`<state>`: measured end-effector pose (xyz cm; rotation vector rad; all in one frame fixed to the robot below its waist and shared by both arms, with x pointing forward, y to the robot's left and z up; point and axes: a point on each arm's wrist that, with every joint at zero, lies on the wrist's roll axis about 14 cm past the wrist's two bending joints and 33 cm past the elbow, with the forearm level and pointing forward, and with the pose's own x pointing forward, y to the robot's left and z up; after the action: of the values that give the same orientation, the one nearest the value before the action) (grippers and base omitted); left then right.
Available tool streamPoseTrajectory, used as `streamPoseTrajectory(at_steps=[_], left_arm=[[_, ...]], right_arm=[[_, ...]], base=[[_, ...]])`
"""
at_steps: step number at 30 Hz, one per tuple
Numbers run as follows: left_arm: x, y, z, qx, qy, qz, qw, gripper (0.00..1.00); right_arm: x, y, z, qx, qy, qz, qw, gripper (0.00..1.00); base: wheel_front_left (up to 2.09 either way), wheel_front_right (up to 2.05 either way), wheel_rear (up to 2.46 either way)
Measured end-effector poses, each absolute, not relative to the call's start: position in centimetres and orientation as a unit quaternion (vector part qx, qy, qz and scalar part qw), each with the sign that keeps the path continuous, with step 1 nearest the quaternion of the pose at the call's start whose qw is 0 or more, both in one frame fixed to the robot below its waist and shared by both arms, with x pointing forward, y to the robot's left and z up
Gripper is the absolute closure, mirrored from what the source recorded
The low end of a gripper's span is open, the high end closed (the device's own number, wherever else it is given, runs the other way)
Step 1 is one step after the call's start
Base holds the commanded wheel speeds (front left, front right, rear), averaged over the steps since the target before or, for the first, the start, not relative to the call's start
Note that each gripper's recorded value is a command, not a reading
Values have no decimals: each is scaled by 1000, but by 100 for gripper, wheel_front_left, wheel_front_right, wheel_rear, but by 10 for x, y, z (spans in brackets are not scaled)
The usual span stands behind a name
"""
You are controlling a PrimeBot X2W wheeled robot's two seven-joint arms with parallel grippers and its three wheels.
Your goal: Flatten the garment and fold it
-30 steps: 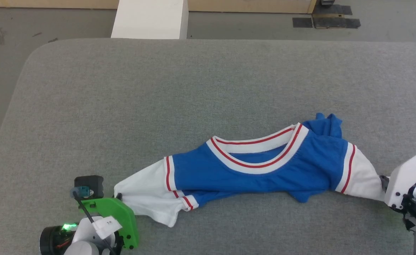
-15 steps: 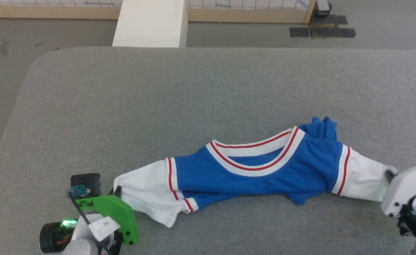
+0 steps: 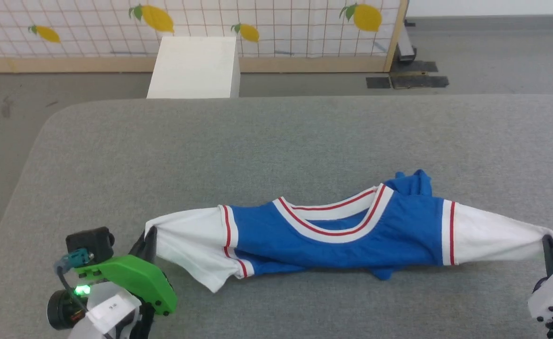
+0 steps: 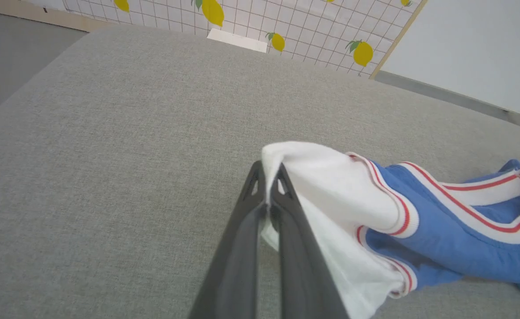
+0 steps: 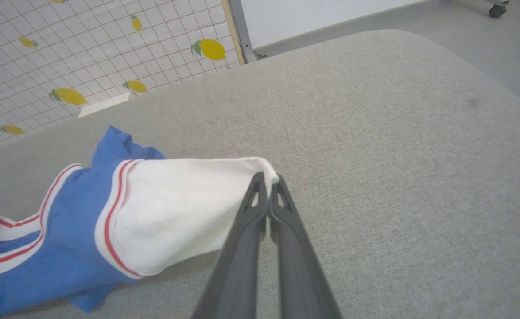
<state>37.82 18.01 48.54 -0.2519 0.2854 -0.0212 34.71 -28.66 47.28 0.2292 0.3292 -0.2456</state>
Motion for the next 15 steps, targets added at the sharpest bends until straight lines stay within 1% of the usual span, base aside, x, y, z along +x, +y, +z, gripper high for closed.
streamPoseTrajectory(at_steps=[4,7,11,15], left_arm=[[393,165,510,-146,114,-56,981,100],[416,157,542,-150,80,-89,981,100],[453,153,592,-166,26,-116,979,100],[493,154,633,-179,-17,-123,976,100]], right_arm=[[350,-282,495,93,142,-109,979,100],[367,-276,517,67,132,-85,985,100],[406,-274,561,16,99,-52,994,100],[451,-274,608,-26,55,-32,998,100]], base=[[0,0,0],[0,0,0],[0,0,0],[0,0,0]])
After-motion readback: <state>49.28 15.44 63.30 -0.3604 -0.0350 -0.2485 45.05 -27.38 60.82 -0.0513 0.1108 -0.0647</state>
